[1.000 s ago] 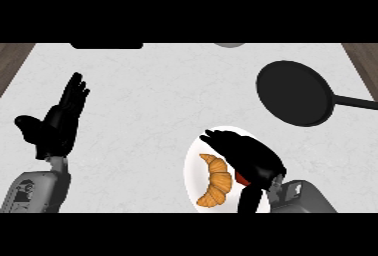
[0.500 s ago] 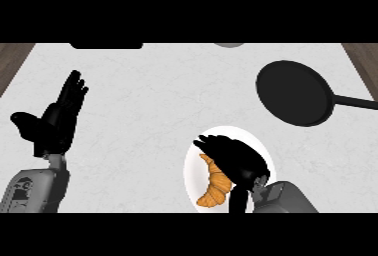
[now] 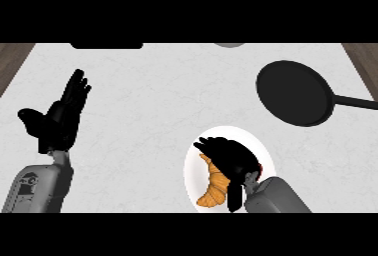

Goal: Pick the croissant from the plate and place it in the pan

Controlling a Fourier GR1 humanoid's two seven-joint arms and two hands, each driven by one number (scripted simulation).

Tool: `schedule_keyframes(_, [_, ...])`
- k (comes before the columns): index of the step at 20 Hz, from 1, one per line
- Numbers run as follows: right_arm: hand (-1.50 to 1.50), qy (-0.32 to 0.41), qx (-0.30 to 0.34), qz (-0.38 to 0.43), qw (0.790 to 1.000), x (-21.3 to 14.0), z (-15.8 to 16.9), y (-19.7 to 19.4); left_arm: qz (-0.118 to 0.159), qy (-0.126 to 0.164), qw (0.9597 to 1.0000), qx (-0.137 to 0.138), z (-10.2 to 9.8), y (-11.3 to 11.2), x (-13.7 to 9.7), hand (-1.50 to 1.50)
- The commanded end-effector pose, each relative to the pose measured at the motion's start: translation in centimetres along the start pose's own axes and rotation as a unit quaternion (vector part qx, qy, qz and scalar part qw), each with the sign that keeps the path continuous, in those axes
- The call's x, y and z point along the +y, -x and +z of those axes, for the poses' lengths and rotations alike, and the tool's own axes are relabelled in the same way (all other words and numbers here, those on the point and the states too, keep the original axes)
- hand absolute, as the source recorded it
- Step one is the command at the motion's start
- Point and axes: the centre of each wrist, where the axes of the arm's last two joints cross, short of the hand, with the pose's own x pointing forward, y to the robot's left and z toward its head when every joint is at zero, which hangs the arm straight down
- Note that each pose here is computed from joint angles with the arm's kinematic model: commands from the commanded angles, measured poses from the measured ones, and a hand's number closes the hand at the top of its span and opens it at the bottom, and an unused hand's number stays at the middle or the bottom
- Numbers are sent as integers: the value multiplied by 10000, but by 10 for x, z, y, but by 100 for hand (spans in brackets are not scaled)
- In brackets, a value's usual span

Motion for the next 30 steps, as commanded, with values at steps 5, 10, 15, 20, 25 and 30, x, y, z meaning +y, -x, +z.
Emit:
schedule_keyframes(5, [-150, -339, -75, -60, 9994, 18, -17, 1, 51, -70, 10000, -21, -3, -3, 7, 0])
schedule_keyframes(10, [150, -212, -751, 374, 9962, 21, -25, -11, 37, -14, 10000, 29, 11, 13, 5, 0])
schedule_keyframes(15, [150, -196, -649, 352, 9971, 20, -13, -4, 0, -18, 10000, -41, 10, 2, 0, 0])
schedule_keyframes(20, [150, 267, -175, 233, 9992, 30, -5, 5, -31, -34, 10000, -31, 2, -4, 7, 0])
schedule_keyframes(25, [150, 832, 949, -194, 9918, 50, 7, -47, -49, -75, 10000, -20, 15, -1, 1, 0])
schedule_keyframes(30, [150, 2856, 655, 93, 9561, -2, 29, -73, -26, -181, 9998, 30, 4, 5, 6, 0])
